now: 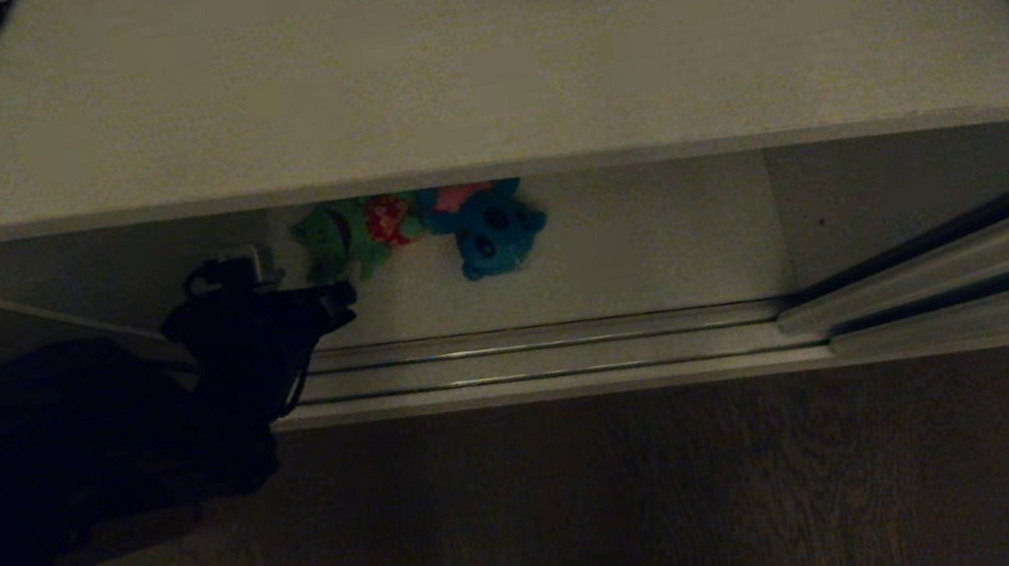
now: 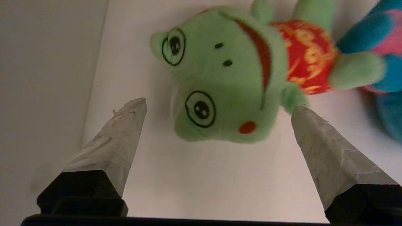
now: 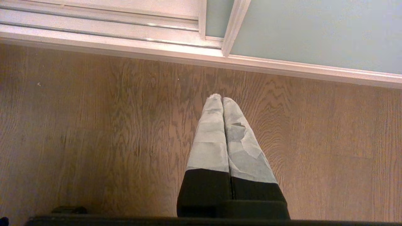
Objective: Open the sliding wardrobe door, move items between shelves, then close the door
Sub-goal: Place the green doll on the higher shelf
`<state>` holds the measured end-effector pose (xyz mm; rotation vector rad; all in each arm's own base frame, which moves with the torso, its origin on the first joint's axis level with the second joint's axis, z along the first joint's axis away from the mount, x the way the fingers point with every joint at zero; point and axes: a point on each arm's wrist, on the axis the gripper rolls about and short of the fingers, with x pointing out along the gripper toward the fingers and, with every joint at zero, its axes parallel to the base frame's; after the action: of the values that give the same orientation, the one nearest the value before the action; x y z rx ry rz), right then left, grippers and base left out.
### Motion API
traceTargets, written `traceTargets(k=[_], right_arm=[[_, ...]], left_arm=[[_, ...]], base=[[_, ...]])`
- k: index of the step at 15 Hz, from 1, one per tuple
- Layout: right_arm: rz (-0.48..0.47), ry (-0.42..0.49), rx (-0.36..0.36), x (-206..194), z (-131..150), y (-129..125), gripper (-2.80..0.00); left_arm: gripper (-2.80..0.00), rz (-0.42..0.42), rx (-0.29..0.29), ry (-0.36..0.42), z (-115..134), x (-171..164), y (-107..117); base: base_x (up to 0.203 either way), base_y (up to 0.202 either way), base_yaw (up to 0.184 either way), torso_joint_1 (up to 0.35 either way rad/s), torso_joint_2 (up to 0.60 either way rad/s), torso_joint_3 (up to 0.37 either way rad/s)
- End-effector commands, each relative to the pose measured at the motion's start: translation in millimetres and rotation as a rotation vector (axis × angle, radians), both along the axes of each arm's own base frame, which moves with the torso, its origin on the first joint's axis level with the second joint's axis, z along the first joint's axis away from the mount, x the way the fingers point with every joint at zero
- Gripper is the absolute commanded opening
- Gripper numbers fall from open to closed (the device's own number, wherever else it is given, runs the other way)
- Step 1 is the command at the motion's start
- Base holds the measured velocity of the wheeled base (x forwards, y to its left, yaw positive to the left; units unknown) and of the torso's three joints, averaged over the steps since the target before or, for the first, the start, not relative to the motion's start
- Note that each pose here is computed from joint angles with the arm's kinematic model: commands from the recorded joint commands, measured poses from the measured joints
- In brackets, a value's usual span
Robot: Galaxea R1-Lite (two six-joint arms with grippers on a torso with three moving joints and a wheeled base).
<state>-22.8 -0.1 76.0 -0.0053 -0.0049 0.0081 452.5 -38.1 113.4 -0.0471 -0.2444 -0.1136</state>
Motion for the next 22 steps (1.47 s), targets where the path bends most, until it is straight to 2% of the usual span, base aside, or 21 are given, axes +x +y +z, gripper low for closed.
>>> traceTargets(k=[1, 14, 15, 16, 22], right_arm=[[0.001, -0.004, -0.001, -0.3, 0.0, 0.0, -2.8], [0.001, -0.004, -0.001, -0.3, 0.0, 0.0, -2.8], [0.001, -0.004, -0.001, -0.3, 0.0, 0.0, -2.8], [0.001, -0.004, -0.001, -0.3, 0.1, 0.0, -2.8], [0.001, -0.004, -0.001, -0.3, 0.0, 0.0, -2.8]], left_arm=[[0.0, 0.0, -0.001, 0.003, -14.3, 11.1, -1.0], [0.0, -0.008, -0.012, -0.051, -39.6, 51.4, -4.4], [-0.93, -0.007, -0.016, -0.059, -37.8, 52.7, -4.5], [-2.8, -0.01, -0.021, -0.067, -35.2, 53.6, -4.6], [-2.8, -0.008, -0.024, -0.078, -30.3, 50.6, -5.0]], base=[[0.0, 0.0, 0.0, 0.0, 0.0, 0.0], [0.0, 0.0, 0.0, 0.0, 0.0, 0.0], [0.0, 0.0, 0.0, 0.0, 0.0, 0.0], [0.0, 0.0, 0.0, 0.0, 0.0, 0.0], [0.0, 0.0, 0.0, 0.0, 0.0, 0.0]])
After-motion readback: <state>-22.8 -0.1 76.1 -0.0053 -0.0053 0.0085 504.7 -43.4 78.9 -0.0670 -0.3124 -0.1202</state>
